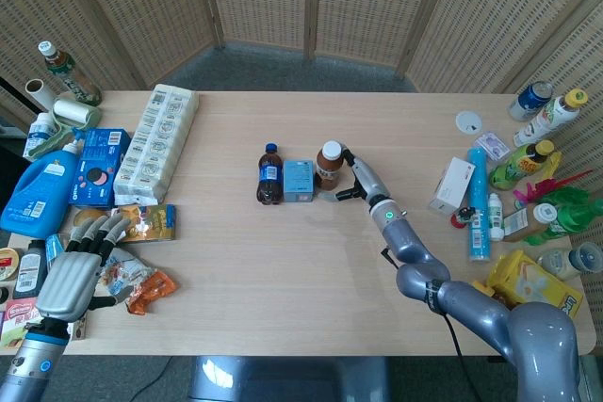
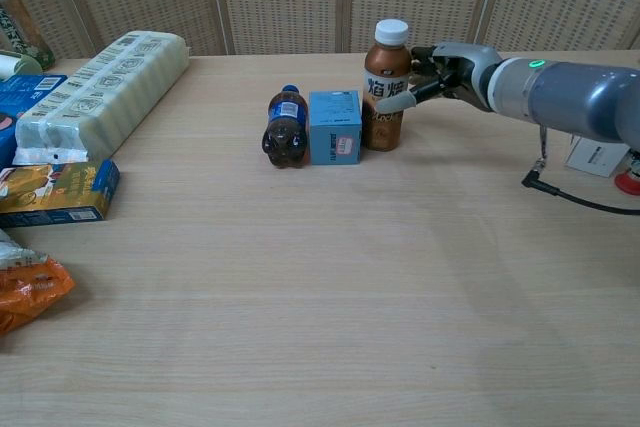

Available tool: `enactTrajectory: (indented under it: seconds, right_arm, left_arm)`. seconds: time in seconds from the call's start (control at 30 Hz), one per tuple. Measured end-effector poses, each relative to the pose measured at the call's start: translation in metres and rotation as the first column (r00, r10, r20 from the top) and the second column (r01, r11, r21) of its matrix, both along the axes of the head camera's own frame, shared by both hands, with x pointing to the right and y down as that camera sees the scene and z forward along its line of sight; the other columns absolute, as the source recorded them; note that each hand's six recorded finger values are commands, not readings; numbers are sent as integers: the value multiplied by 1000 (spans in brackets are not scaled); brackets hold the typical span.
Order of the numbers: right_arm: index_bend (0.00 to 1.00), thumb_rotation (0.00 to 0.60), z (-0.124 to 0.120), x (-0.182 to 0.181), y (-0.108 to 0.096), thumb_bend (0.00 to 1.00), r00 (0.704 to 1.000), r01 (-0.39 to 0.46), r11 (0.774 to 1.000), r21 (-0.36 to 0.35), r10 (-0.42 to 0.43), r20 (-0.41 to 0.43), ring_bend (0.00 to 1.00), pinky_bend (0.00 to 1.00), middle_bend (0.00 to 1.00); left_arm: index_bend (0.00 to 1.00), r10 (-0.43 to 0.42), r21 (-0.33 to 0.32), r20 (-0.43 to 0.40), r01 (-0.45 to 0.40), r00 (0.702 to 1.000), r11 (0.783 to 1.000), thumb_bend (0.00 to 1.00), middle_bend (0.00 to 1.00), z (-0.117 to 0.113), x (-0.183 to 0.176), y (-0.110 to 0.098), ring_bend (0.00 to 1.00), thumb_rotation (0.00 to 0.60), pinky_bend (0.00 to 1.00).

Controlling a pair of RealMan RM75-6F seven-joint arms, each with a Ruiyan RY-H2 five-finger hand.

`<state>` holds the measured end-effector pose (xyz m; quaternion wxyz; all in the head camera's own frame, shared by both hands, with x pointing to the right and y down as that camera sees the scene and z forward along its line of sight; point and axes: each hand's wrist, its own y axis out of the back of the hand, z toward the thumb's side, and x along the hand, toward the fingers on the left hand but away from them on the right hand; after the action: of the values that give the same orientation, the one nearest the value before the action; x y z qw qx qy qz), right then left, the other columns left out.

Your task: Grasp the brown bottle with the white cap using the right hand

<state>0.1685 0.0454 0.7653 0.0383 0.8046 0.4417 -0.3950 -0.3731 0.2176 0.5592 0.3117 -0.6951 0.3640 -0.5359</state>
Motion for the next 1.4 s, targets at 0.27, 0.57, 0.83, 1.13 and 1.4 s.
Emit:
enactTrajectory:
  seconds: [0.27, 0.57, 0.83, 1.13, 1.4]
  right_arm:
    - [0, 600, -6, 19, 23, 62, 1000, -8, 1000, 18, 8, -18, 0, 0, 177]
    - [0, 600, -9, 21, 6, 59, 999, -26, 999, 36, 27, -27, 0, 0, 0]
    - [0, 600, 1, 2, -16, 59, 1000, -21, 1000, 18, 22, -22, 0, 0, 4]
    - [352, 600, 21, -22, -11, 70, 998, -65, 997, -35, 66, 13, 238, 159, 595]
    - [741, 600, 26, -27, -7, 120, 994, -98, 995, -29, 99, 40, 631, 610, 987]
  left_arm:
    - [53, 15, -13, -24, -15, 1000, 1000, 215, 0, 9, 5, -2, 0, 600, 0]
    - [41, 8, -9, -20, -9, 1000, 1000, 217, 0, 7, 3, -1, 0, 600, 0]
    - [38, -14, -4, 7, 14, 1000, 1000, 212, 0, 0, -4, 3, 0, 600, 0]
    - [34, -32, -9, 25, 32, 999, 999, 211, 0, -1, -9, 5, 0, 600, 0]
    - [25, -54, -7, 34, 54, 998, 999, 206, 0, -3, -17, 6, 0, 600, 0]
